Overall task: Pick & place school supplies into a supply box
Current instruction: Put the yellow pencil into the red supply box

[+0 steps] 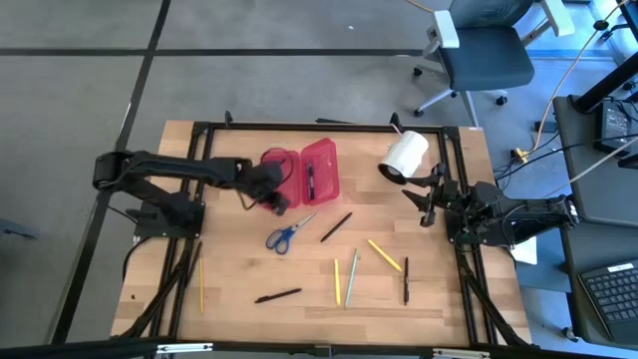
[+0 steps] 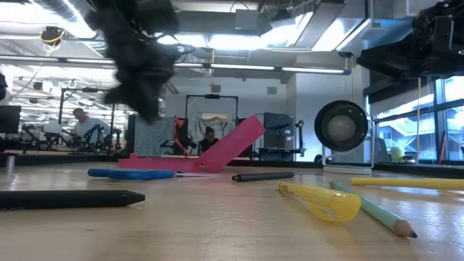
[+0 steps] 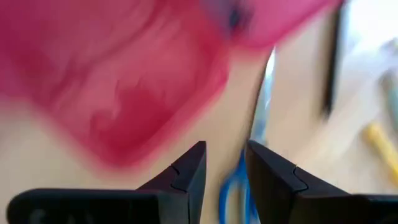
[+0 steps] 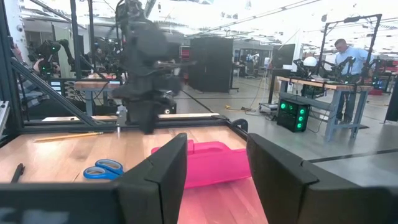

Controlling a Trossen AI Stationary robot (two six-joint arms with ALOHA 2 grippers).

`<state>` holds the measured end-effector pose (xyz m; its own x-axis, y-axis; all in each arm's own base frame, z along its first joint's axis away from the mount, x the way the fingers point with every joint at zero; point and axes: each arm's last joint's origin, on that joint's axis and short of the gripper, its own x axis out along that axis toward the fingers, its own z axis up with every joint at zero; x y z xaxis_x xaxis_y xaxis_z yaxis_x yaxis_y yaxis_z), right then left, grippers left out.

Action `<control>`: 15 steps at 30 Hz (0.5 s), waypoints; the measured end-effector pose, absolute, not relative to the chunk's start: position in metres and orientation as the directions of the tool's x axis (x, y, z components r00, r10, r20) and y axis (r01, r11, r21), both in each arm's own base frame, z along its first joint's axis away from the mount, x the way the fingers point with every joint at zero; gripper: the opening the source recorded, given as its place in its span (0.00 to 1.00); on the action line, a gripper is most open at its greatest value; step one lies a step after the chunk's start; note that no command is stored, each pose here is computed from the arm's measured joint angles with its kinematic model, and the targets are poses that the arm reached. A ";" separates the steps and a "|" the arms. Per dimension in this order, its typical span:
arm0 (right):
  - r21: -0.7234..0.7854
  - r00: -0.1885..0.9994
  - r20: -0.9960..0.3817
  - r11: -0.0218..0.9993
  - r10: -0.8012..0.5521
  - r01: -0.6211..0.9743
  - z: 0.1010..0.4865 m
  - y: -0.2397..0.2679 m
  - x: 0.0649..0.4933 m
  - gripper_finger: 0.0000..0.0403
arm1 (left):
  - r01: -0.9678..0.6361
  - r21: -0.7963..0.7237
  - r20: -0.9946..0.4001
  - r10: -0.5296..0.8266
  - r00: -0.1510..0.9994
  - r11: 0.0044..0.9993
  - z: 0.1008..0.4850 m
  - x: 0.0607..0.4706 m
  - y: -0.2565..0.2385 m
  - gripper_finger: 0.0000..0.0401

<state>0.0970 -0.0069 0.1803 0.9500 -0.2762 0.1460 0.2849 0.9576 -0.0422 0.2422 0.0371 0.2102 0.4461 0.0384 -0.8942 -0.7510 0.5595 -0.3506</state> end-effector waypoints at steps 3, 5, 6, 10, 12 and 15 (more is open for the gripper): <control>-0.042 0.950 0.146 0.958 -0.276 0.285 0.180 -0.007 0.097 0.43 | -0.829 -0.295 -0.946 -0.024 0.323 0.475 0.208 0.229 0.017 0.26; -0.043 0.950 0.145 0.958 -0.276 0.285 0.180 -0.007 0.097 0.43 | -0.877 -0.241 -0.969 -0.060 0.238 0.416 0.206 0.221 0.005 0.26; -0.043 0.950 0.144 0.958 -0.276 0.285 0.180 -0.007 0.097 0.43 | -0.896 -0.214 -0.977 -0.080 0.198 0.389 0.205 0.218 0.000 0.26; -0.046 0.951 0.135 0.957 -0.276 0.285 0.179 -0.007 0.097 0.43 | -0.947 -0.109 -0.986 -0.156 0.063 0.302 0.203 0.205 -0.021 0.26; -0.047 0.952 0.132 0.957 -0.276 0.285 0.179 -0.007 0.097 0.43 | -0.960 -0.077 -0.982 -0.186 0.027 0.268 0.203 0.201 -0.031 0.26; -0.048 0.952 0.128 0.958 -0.276 0.284 0.179 -0.007 0.097 0.43 | -0.975 -0.040 -0.973 -0.229 -0.012 0.220 0.203 0.197 -0.046 0.26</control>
<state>0.0973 -0.0069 0.1786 0.9524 -0.2763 0.1285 0.2843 0.9575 -0.0481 0.1966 -0.0460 0.2035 -0.0121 -0.2293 -0.9733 -0.9747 0.2200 -0.0398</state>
